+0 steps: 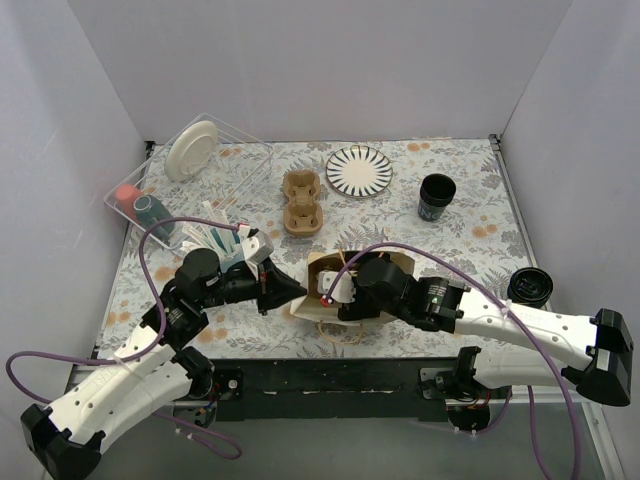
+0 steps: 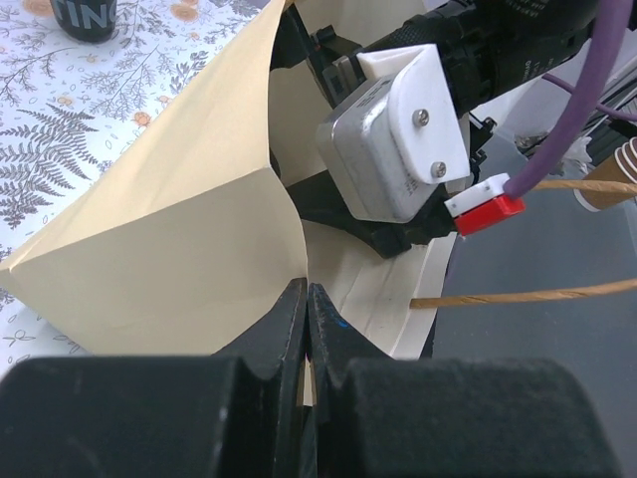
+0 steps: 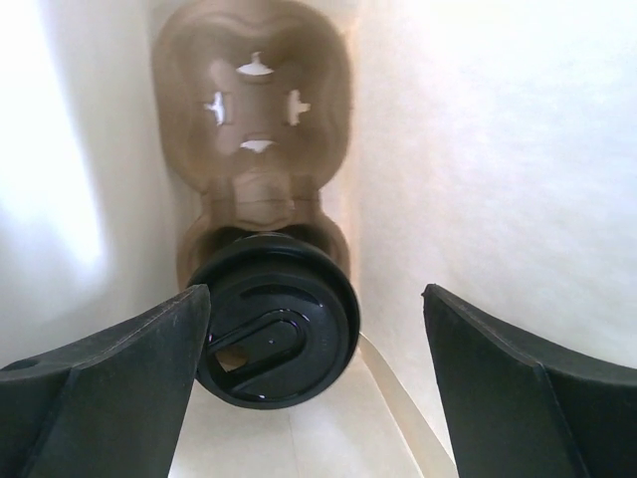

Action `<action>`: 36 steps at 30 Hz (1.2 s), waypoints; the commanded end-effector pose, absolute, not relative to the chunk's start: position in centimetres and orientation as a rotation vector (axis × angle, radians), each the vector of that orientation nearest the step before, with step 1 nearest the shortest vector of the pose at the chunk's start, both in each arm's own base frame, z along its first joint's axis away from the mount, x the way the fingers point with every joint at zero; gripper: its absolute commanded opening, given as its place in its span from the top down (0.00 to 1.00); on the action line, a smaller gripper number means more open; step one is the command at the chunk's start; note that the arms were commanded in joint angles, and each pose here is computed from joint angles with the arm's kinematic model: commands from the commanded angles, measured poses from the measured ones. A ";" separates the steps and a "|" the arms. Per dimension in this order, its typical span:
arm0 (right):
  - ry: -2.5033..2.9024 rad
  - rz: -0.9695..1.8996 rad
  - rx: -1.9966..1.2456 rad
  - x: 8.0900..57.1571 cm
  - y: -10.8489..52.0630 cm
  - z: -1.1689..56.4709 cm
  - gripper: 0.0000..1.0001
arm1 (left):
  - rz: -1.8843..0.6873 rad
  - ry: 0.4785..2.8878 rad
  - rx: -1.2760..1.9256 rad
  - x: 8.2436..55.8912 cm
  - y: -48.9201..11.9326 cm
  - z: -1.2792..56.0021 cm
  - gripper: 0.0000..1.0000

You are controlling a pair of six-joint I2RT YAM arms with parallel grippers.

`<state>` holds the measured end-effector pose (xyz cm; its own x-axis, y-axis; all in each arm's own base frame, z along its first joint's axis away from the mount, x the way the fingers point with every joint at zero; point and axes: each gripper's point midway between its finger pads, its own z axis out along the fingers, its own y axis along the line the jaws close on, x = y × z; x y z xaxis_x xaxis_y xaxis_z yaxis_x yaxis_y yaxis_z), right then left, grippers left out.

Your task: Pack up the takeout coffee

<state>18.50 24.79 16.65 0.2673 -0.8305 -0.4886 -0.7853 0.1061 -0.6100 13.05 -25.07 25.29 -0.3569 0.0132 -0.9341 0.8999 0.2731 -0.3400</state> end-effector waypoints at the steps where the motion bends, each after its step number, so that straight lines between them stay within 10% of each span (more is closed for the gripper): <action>1: 1.473 -0.022 -1.568 19.0 25.9 20.2 0.06 | -1.222 1.598 0.876 12.9 -25.2 26.9 1.00; 36: 1.497 -0.117 -1.389 22.0 25.2 25.3 0.20 | -1.031 1.574 0.720 17.3 -24.6 32.1 0.52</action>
